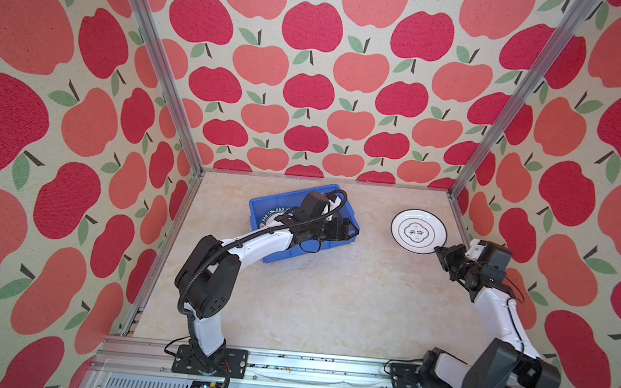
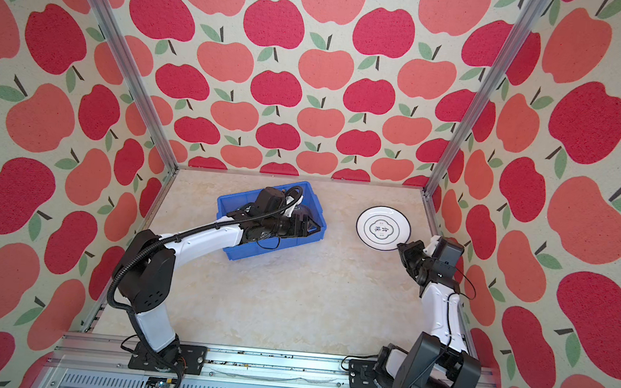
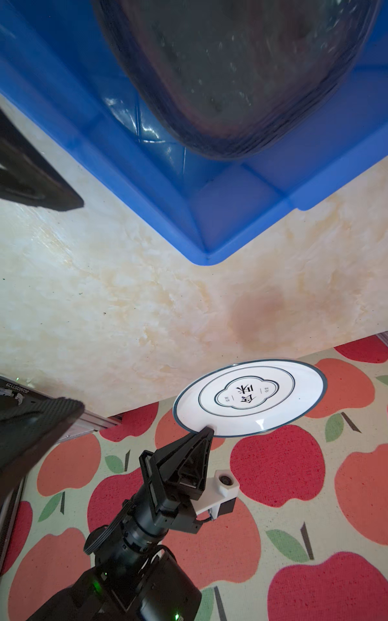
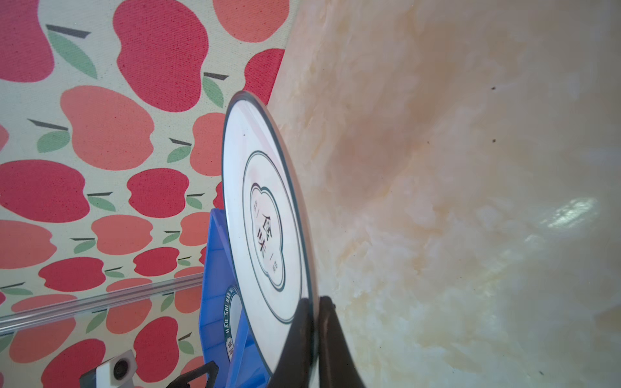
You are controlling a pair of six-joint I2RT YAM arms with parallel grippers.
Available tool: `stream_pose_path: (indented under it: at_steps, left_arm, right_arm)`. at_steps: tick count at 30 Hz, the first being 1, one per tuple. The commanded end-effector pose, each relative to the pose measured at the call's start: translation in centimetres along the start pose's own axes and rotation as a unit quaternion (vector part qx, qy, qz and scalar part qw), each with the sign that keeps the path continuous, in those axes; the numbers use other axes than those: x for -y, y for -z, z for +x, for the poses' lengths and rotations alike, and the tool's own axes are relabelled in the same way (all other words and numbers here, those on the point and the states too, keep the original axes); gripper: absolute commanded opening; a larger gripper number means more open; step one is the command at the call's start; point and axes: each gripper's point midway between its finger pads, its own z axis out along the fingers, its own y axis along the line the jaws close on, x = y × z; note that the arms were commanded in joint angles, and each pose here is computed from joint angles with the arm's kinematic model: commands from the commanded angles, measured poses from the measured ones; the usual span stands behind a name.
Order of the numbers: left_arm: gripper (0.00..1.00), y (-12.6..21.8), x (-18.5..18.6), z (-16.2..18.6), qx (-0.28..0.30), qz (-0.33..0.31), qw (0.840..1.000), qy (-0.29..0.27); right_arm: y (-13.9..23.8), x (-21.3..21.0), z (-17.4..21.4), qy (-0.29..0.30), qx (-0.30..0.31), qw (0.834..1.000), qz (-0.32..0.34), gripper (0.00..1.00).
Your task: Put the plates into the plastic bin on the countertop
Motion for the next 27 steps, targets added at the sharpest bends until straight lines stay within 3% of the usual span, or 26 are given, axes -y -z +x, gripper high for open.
stream_pose_path:
  at_steps: [1, 10, 15, 21, 27]
  left_arm:
    - [0.92, 3.8, 0.4, -2.0, 0.049, -0.008, 0.999, -0.002]
    - [0.95, 12.3, -1.6, -2.3, 0.107, -0.068, 0.992, 0.007]
    - [0.96, 14.6, -3.9, -2.2, 0.135, -0.091, 0.986, 0.035]
    - [0.95, 17.2, -6.0, -2.1, 0.165, -0.091, 0.980, 0.068]
    - [0.95, 18.1, -6.7, -1.9, 0.165, -0.099, 0.979, 0.071]
  right_arm:
    - [0.5, -4.4, 0.2, 0.031, -0.003, 0.999, -0.025, 0.00]
    - [-4.2, -13.0, 5.3, 0.107, -0.080, 0.989, -0.058, 0.00]
    - [-8.2, -16.4, 10.1, 0.131, -0.141, 0.978, -0.083, 0.00]
    - [-12.9, -19.8, 17.2, 0.155, -0.239, 0.952, -0.110, 0.00]
    - [-17.1, -20.8, 23.0, 0.175, -0.296, 0.932, -0.111, 0.00]
